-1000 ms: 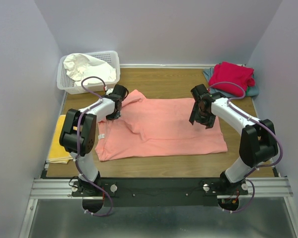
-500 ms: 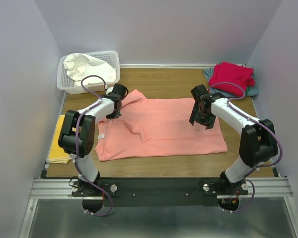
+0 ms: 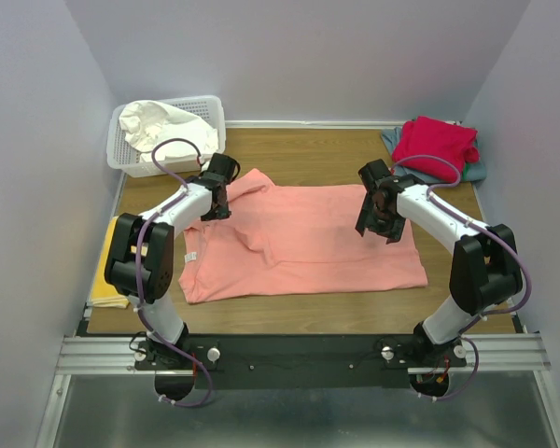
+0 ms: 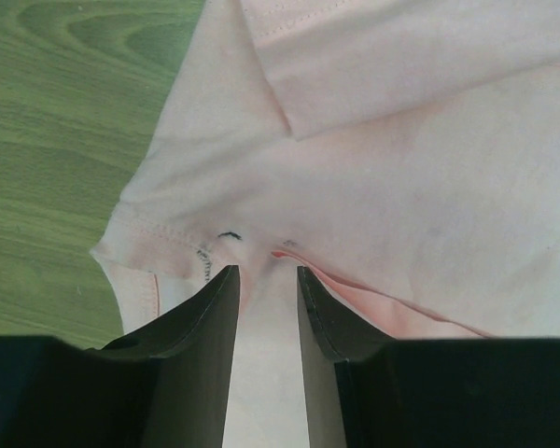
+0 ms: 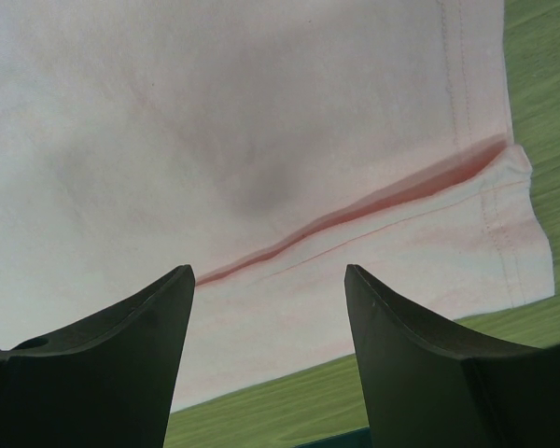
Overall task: Fold and stack the t-shirts
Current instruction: Fold the tshirt
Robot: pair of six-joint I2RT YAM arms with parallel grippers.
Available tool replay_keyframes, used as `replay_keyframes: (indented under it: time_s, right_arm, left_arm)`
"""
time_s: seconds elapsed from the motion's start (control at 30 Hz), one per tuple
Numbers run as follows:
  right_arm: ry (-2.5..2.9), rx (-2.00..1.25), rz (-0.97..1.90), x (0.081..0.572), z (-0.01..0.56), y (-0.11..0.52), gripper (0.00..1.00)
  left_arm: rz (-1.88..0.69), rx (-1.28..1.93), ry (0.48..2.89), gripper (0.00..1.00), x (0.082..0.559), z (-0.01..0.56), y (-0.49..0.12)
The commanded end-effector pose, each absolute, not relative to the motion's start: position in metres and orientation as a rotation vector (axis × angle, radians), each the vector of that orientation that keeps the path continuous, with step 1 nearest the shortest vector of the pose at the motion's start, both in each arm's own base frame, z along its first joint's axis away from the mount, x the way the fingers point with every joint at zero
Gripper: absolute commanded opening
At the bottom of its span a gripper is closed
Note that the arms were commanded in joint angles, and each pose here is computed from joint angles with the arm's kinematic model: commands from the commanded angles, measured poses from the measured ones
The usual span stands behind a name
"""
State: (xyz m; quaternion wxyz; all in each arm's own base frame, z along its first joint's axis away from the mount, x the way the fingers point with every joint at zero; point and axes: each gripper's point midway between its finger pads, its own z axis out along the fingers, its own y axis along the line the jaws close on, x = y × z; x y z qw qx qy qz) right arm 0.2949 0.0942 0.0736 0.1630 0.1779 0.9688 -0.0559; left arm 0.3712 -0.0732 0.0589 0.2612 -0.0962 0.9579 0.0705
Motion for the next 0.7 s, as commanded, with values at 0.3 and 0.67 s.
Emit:
replay_keyframes:
  time_s: [0.3,0.67]
  right_arm:
    - [2.772,0.511,-0.161,0.294,0.068,0.097,0.74]
    - [2.769,0.513,-0.153,0.296,0.070,0.098,0.74]
  left_arm:
    - [0.132,-0.215,2.680,0.36,0.359,0.024,-0.081]
    - [0.238,-0.249,2.663,0.00,0.364,0.022,-0.068]
